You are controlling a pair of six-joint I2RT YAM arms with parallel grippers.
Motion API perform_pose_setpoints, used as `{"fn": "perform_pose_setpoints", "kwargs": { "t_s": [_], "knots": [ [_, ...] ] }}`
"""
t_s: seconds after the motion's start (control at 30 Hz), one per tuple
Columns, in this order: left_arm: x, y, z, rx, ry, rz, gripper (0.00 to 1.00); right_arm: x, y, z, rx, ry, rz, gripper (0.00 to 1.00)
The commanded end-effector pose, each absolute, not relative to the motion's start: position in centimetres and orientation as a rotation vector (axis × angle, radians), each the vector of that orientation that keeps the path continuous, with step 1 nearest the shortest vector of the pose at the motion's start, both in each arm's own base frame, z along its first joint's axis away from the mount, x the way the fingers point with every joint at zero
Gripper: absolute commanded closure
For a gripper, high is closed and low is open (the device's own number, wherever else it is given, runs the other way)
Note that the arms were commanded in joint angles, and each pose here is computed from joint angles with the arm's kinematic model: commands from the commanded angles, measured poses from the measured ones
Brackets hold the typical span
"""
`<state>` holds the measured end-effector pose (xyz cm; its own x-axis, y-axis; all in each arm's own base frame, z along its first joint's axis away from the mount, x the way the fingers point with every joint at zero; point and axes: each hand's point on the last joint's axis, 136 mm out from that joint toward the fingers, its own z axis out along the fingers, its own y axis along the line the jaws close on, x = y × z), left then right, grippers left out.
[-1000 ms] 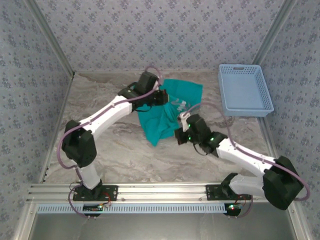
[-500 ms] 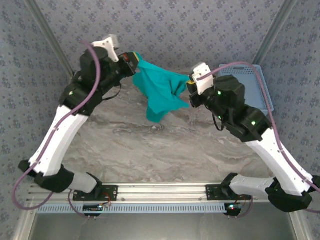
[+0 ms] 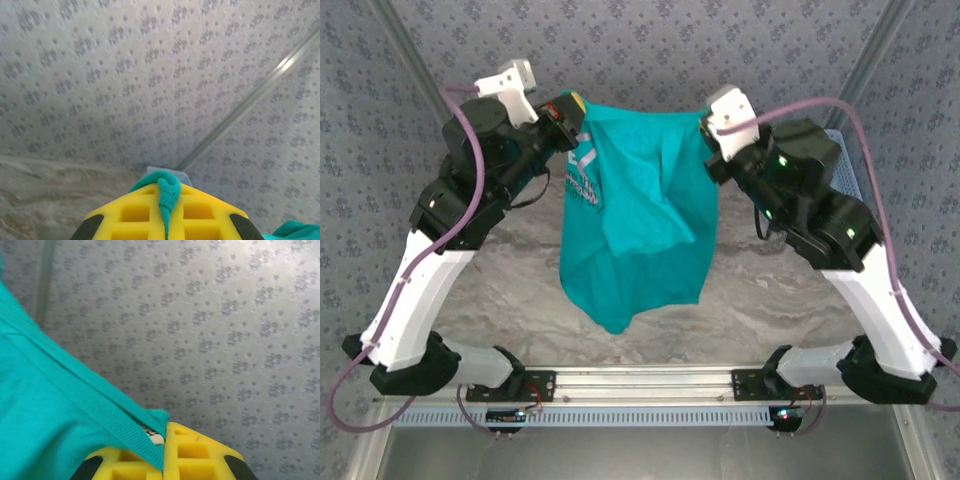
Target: Fold the inside-out t-shirt
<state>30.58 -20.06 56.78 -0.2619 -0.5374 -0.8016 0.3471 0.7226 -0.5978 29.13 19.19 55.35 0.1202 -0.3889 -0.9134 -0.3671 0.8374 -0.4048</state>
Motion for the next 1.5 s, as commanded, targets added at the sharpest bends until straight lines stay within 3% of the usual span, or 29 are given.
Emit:
{"fn": "perform_pose_setpoints", "kwargs": {
  "t_s": [0.0,0.33,0.53,0.67,0.83,0.93,1.03,1.1,1.13,1.17,1.2,1.23,1.3,1.47],
  "knots": [
    [33.5,-16.2,59.7,-0.235,1.507,-0.626,1.0,33.6,16.3,57.4,-0.471,1.484,-0.044,1.0],
    [45.3,-15.2,58.1,-0.298,1.522,-0.603,1.0,48.2,11.9,57.6,-0.264,1.517,-0.128,1.0],
    [47.2,-14.7,59.1,-0.257,1.514,-0.602,1.0,48.1,11.3,60.7,-0.229,1.42,-0.138,1.0],
    [46.5,-15.5,56.0,-0.218,1.659,-0.607,1.0,47.2,12.4,58.7,-0.318,1.488,-0.165,1.0],
    [45.3,-16.3,47.7,-0.26,1.845,-0.664,1.0,44.5,14.9,51.4,-0.473,1.566,-0.176,1.0],
    [43.3,-15.1,40.1,-0.395,1.891,-0.7,1.0,41.6,16.7,43.3,-0.597,1.623,-0.17,1.0],
    [39.6,-14.3,31.6,-0.52,2.004,-0.731,0.86,37.6,17.9,34.3,-0.7,1.743,-0.129,1.0],
    [36.6,-13.8,25.6,-0.647,2.073,-0.759,0.82,34.5,18.9,27.2,-0.801,1.849,-0.11,1.0],
    [34.9,-13.7,22.7,-0.713,2.098,-0.782,0.74,32.7,19.1,23.6,-0.856,1.911,-0.116,1.0],
    [33.2,-13.6,20.3,-0.778,2.126,-0.798,0.66,31.0,19.5,20.9,-0.902,1.962,-0.116,0.94],
    [31.1,-13.4,17.9,-0.843,2.16,-0.806,0.57,29.0,19.6,18.3,-0.927,2.024,-0.114,0.73],
    [29.2,-13.2,16.4,-0.869,2.191,-0.812,0.5,27.0,19.8,16.2,-0.95,2.071,-0.097,0.59],
    [25.9,-12.4,14.7,-0.889,2.238,-0.781,0.48,24.0,19.9,13.7,-0.971,2.137,-0.061,0.44],
    [23.6,-10.2,15.5,-0.761,2.231,-0.664,0.45,22.0,21.3,13.3,-1.056,2.21,0.068,0.39]
  ]
}}
